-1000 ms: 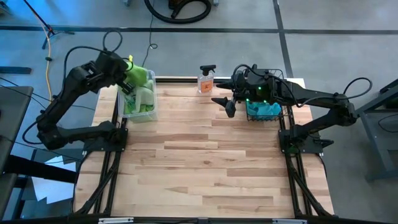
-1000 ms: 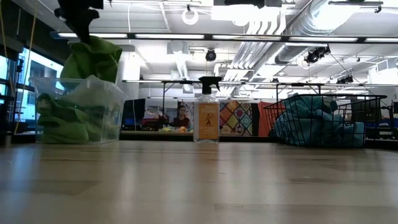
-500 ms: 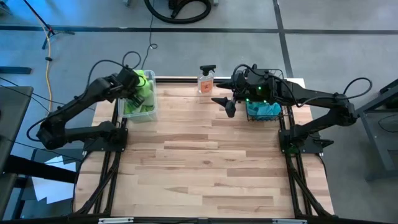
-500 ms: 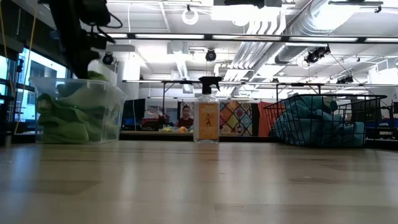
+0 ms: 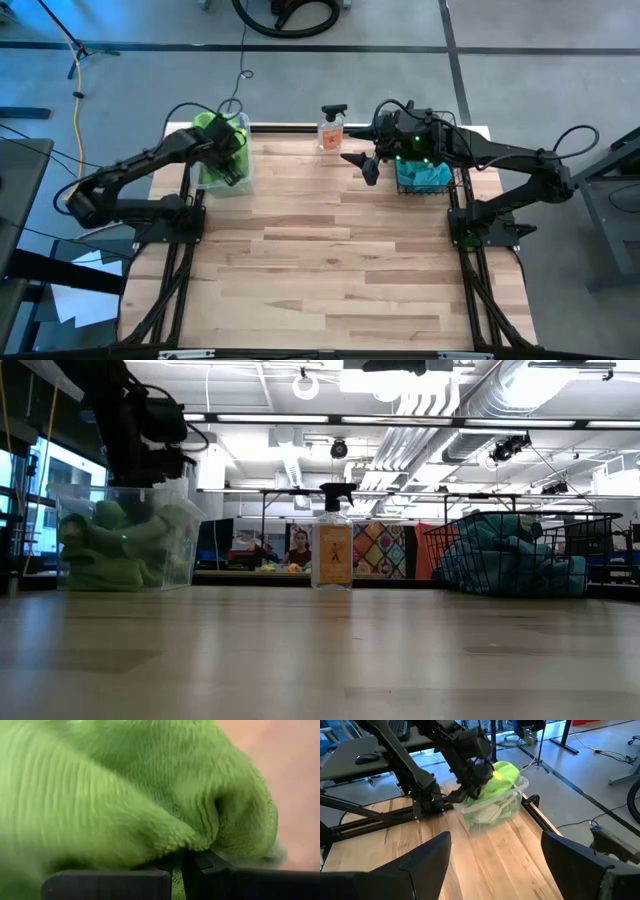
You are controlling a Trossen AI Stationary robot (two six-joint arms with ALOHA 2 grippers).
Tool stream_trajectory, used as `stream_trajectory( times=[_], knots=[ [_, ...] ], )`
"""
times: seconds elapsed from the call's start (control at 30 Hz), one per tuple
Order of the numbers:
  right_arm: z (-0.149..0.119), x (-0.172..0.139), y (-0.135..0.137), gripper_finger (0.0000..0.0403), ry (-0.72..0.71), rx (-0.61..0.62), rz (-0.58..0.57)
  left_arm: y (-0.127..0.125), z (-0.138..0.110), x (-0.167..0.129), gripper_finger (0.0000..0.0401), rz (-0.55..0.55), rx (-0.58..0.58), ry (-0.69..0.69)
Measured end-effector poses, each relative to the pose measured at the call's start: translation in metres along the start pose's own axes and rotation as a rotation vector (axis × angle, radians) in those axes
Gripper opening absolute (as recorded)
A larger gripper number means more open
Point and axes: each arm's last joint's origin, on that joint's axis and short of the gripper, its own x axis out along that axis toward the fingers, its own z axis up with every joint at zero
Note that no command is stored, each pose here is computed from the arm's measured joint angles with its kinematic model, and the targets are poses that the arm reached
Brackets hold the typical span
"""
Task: Sort microfiber towel by color & place in baskets
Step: Put the green microfiber cloth into the bin
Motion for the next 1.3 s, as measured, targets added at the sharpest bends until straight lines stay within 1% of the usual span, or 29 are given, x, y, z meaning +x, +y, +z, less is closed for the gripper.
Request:
stream_trajectory(
  times=[0.17,0.33,0.43,0.57,0.83,1.03,1.3],
  knots=[
    [0.000,0.000,-0.001,0.0307,-0.001,0.009,-0.002,-0.005,0.004,0.019,0.0000,-0.130,0.040,0.091],
    [0.000,0.000,-0.001,0.0307,0.000,0.008,-0.002,-0.005,0.006,0.035,0.0000,-0.216,0.072,0.145],
    [0.000,0.000,-0.001,0.0307,0.000,0.009,-0.002,-0.002,0.005,0.041,0.0000,-0.206,0.065,0.175],
    [0.000,0.000,-0.001,0.0307,-0.001,0.009,-0.002,-0.001,0.006,0.040,0.0004,-0.196,0.072,0.173],
    [0.000,0.000,-0.001,0.0307,-0.001,0.009,-0.002,0.003,0.016,0.027,0.0021,-0.201,0.155,0.171],
    [0.000,0.000,-0.001,0.0307,-0.001,0.008,-0.002,0.004,0.021,0.020,0.0052,-0.205,0.184,0.160],
    [0.000,0.000,-0.001,0.0307,-0.001,0.008,-0.002,0.007,0.029,0.004,0.0125,-0.214,0.180,0.165]
  ],
)
